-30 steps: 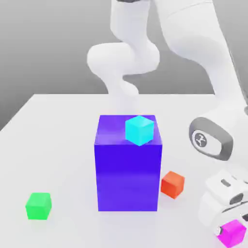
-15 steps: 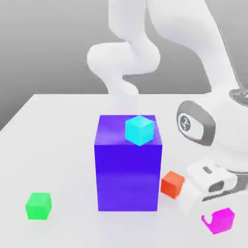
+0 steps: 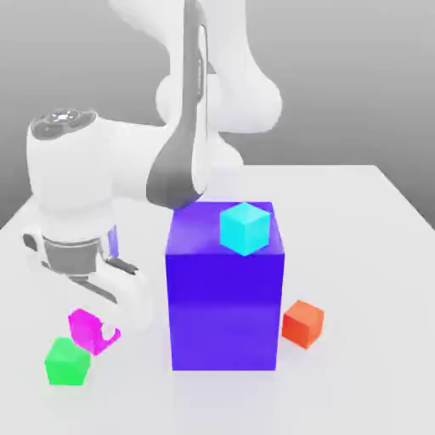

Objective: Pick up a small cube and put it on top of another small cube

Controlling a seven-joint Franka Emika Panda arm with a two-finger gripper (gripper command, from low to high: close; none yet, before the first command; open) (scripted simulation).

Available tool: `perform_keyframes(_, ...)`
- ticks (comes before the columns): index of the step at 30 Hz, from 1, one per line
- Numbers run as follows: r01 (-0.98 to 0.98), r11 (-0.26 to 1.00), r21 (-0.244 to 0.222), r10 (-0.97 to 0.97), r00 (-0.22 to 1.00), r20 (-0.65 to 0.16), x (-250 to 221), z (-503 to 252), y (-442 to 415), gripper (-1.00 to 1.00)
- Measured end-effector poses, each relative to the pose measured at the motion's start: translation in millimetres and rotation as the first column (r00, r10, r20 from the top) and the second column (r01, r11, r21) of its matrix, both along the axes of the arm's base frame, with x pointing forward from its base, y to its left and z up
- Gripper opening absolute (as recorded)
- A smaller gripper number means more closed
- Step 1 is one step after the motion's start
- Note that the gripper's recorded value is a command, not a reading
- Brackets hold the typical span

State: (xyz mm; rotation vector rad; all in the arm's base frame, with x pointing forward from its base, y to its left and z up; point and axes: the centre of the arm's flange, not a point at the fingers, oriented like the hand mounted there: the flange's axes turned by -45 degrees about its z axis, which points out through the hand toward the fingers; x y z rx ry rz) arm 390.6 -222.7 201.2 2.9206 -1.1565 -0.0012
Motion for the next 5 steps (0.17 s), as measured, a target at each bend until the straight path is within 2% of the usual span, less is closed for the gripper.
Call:
perform_keyframes(1,0.015,1.0,0.0,-0.015,1.0,0.001,-3.4,-12.1,-4.5,-1.0)
perform_keyframes(2,0.022,1.0,0.0,-0.022,1.0,0.001,-5.4,-19.4,-6.7,1.0)
perform_keyframes(5,0.022,1.0,0.0,-0.022,1.0,0.001,-5.4,-19.4,-6.7,1.0)
